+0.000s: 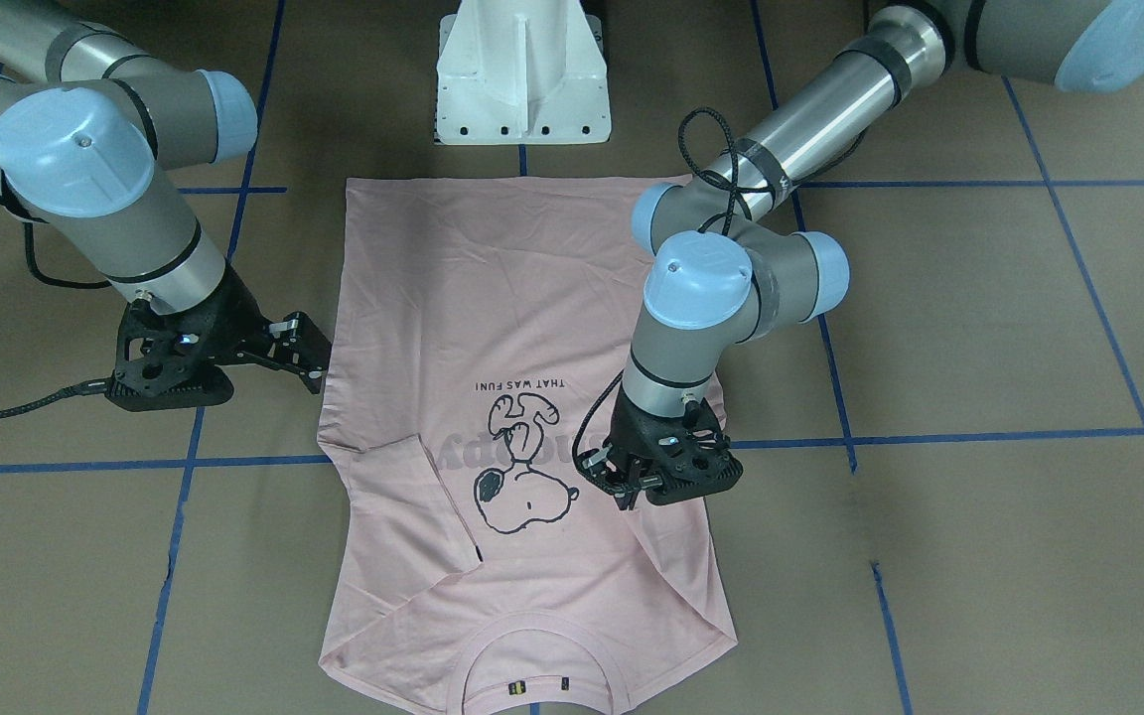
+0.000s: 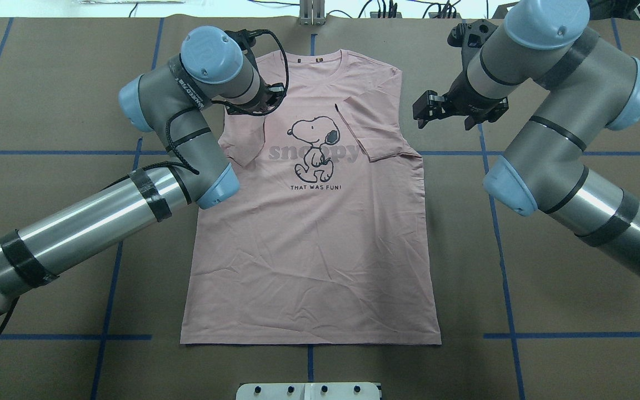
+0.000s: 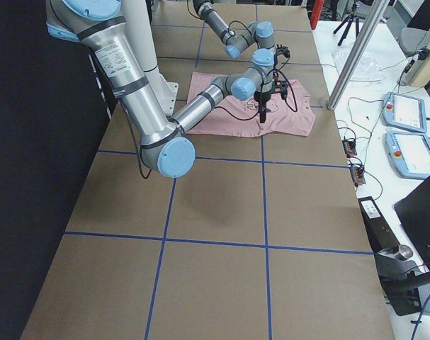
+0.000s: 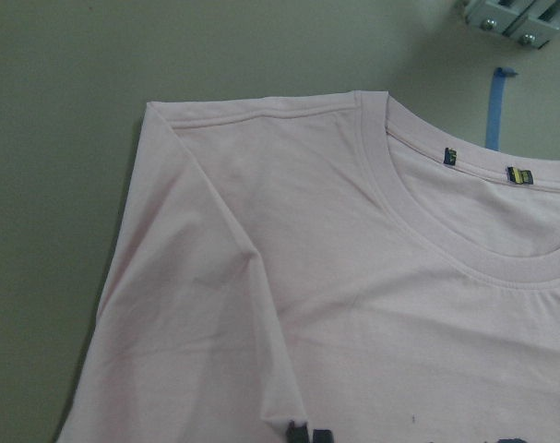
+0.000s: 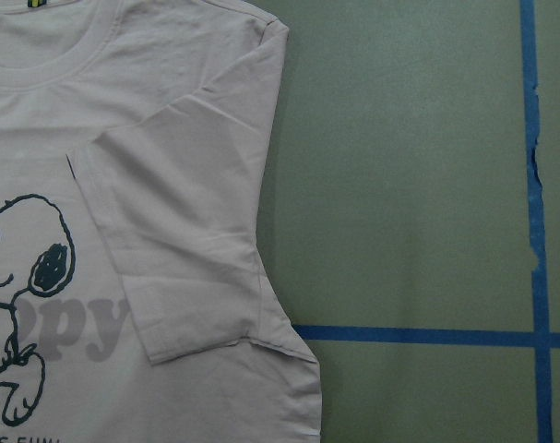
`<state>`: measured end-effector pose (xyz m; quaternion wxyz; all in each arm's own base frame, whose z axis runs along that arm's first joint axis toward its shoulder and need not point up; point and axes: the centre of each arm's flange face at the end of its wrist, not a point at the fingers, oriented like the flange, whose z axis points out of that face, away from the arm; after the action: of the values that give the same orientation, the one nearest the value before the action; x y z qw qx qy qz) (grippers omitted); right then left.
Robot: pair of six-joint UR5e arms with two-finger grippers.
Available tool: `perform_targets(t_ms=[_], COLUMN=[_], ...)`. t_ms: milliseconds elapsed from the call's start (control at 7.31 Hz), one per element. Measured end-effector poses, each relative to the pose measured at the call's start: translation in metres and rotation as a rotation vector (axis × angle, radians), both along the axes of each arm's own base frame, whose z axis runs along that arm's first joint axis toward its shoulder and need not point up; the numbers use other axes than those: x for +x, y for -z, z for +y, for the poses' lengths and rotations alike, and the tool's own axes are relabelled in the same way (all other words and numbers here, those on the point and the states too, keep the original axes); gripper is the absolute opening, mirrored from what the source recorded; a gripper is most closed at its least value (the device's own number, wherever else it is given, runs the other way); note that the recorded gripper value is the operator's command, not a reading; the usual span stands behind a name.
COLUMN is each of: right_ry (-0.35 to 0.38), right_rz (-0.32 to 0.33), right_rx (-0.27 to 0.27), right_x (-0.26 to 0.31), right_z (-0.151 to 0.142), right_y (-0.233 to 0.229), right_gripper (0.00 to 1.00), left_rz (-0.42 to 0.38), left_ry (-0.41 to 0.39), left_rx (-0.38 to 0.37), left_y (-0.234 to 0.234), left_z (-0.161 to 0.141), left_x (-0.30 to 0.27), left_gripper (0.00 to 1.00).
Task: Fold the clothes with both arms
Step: 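Grasp the other sleeve with the left gripper and fold it inward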
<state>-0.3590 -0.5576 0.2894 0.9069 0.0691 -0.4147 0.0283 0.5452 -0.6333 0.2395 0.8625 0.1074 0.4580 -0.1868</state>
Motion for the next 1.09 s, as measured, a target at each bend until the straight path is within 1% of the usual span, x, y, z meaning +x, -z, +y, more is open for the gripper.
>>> perform_targets(t_ms=[274, 411, 547, 821, 1095], right_ry=[0.0, -0.001, -0.001, 0.001, 0.005], right_rz=[0.0, 0.0, 0.001, 0.003, 0.002], right_rx=[-0.001, -0.002, -0.002, -0.002, 0.001], right_x=[0.0, 0.0, 0.0, -0.001, -0.001], right_z=[0.0, 0.001, 0.001, 0.002, 0.009], right_y=[0.0, -0.001, -0.001, -0.002, -0.004], right_gripper=[1.0, 1.0, 1.0, 1.0, 1.0], left_rz=[0.029, 0.043, 0.055, 0.107, 0.185], left_ry=[0.014, 0.021, 0.026, 0.032, 0.043], left_rx=[-0.007, -0.012, -0.018, -0.006, 0.012], left_y=[0.007, 0.013, 0.015, 0.018, 0.034], left_z=[0.0, 0.0, 0.001, 0.008, 0.018], left_x=[0.004, 0.005, 0.007, 0.015, 0.013], left_gripper=[0.0, 0.72, 1.0, 1.0, 1.0])
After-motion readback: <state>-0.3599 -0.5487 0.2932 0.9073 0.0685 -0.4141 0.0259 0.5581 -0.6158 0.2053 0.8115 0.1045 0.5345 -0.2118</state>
